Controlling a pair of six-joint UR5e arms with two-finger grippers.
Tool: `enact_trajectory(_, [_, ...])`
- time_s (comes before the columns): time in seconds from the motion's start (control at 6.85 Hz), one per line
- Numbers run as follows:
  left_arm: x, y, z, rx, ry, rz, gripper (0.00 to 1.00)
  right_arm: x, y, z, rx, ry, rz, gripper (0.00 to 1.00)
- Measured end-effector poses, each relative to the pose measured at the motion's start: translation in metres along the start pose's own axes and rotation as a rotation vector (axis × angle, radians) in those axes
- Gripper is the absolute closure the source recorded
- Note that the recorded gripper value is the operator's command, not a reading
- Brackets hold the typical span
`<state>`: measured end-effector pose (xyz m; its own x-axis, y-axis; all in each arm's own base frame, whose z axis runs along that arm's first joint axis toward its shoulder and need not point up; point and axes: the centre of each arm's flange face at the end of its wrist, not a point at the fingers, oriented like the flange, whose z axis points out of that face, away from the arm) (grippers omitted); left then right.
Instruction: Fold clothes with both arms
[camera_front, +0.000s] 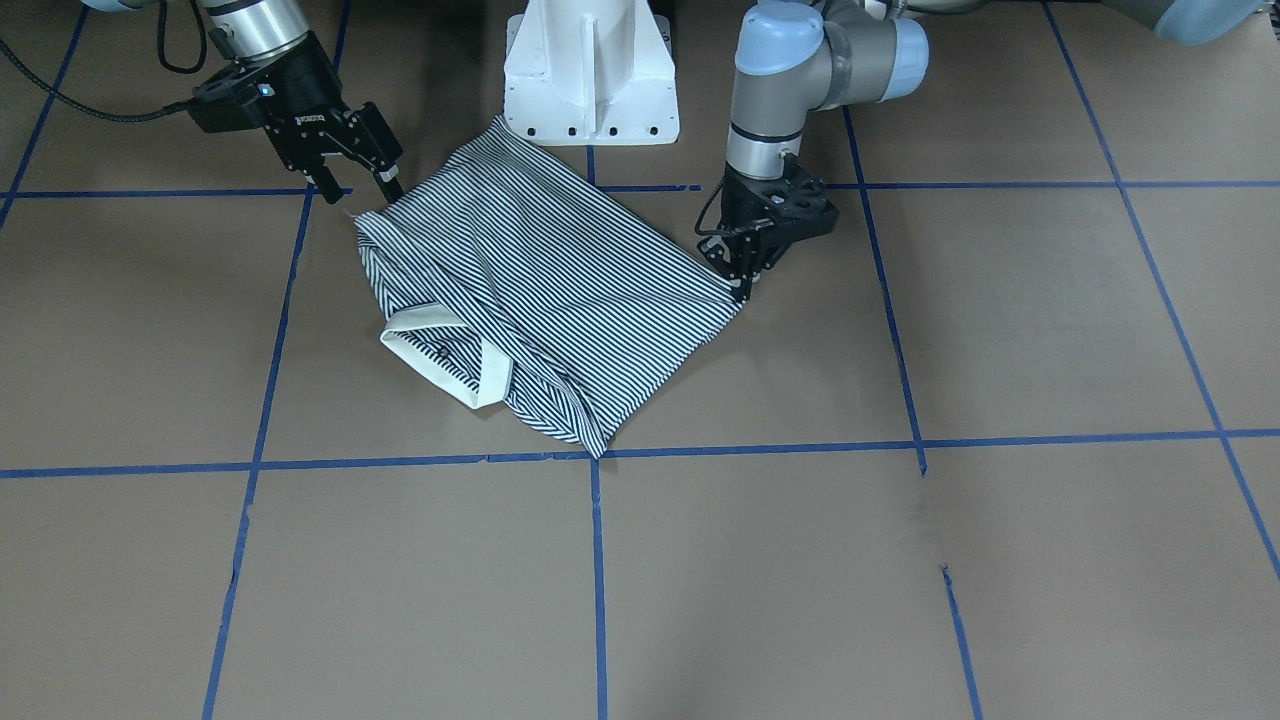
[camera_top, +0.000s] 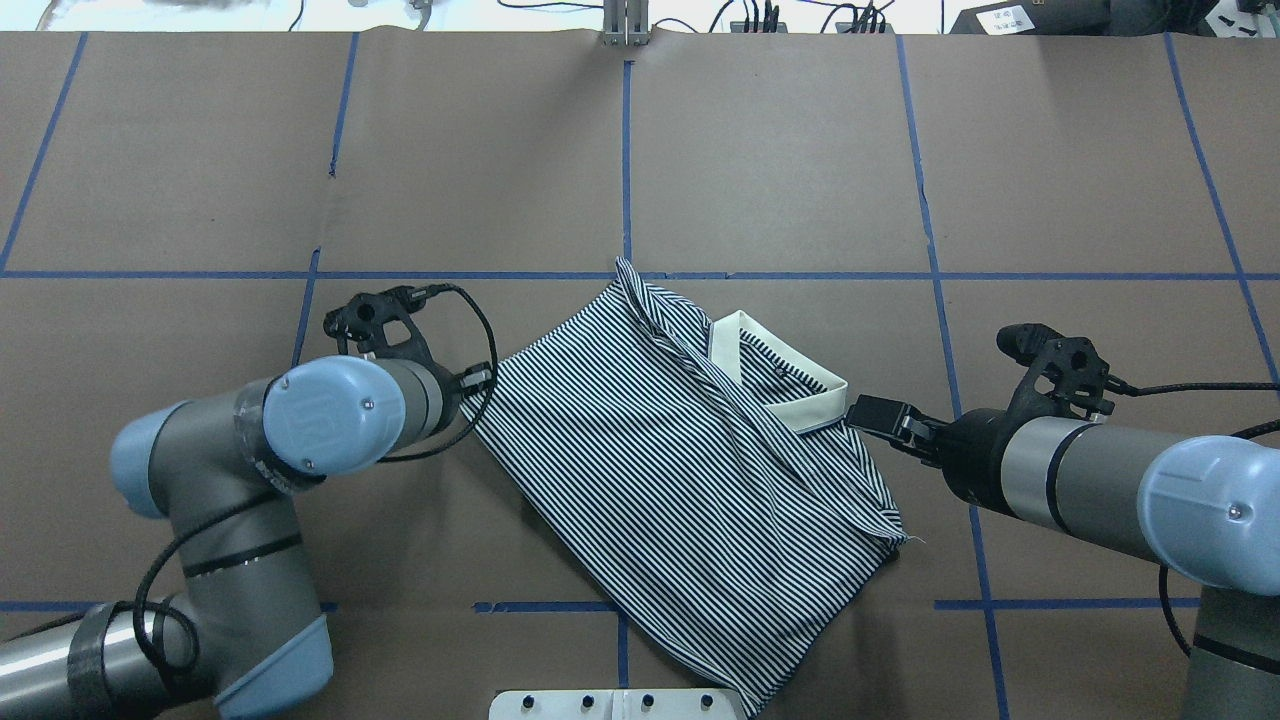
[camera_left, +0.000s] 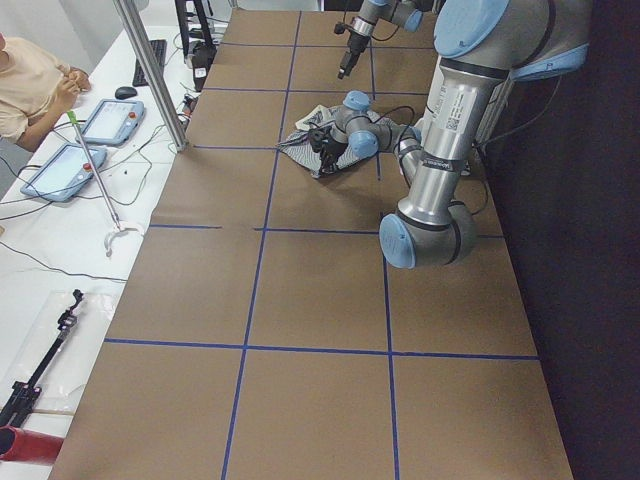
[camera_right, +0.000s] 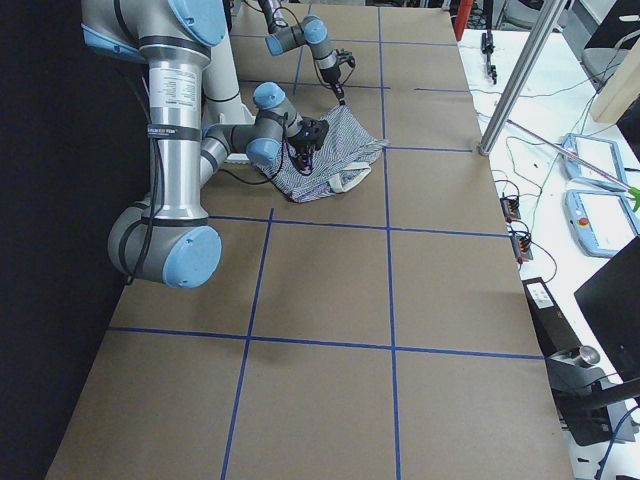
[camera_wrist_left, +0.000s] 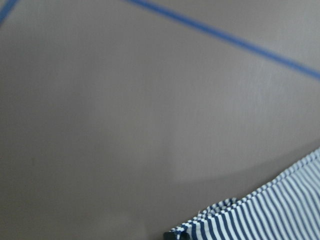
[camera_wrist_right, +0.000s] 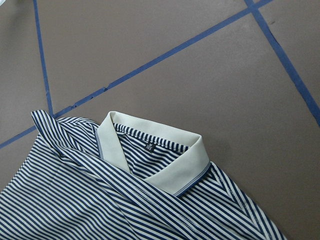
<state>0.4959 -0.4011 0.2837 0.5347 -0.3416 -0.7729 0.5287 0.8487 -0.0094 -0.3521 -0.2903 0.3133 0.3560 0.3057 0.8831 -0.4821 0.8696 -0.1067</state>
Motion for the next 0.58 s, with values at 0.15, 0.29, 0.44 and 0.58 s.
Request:
enact_trajectory(0.15, [0.018, -0.048, 0.021, 0.057, 0.021, -0.043, 1.00, -0.001, -0.001, 0.000, 0.001, -0.002, 0.000, 0.00])
enact_trajectory(0.29, [0.042, -0.098, 0.052, 0.111, 0.028, -0.087, 1.00, -0.004, 0.000, 0.000, -0.001, -0.008, 0.001, 0.00])
enact_trajectory(0.44, [0.059, -0.139, 0.078, 0.151, 0.040, -0.121, 1.00, -0.012, 0.001, -0.002, -0.004, -0.026, 0.001, 0.00])
enact_trajectory(0.58, [0.075, -0.163, 0.098, 0.173, 0.059, -0.120, 0.99, -0.021, 0.002, -0.002, -0.005, -0.044, 0.003, 0.00])
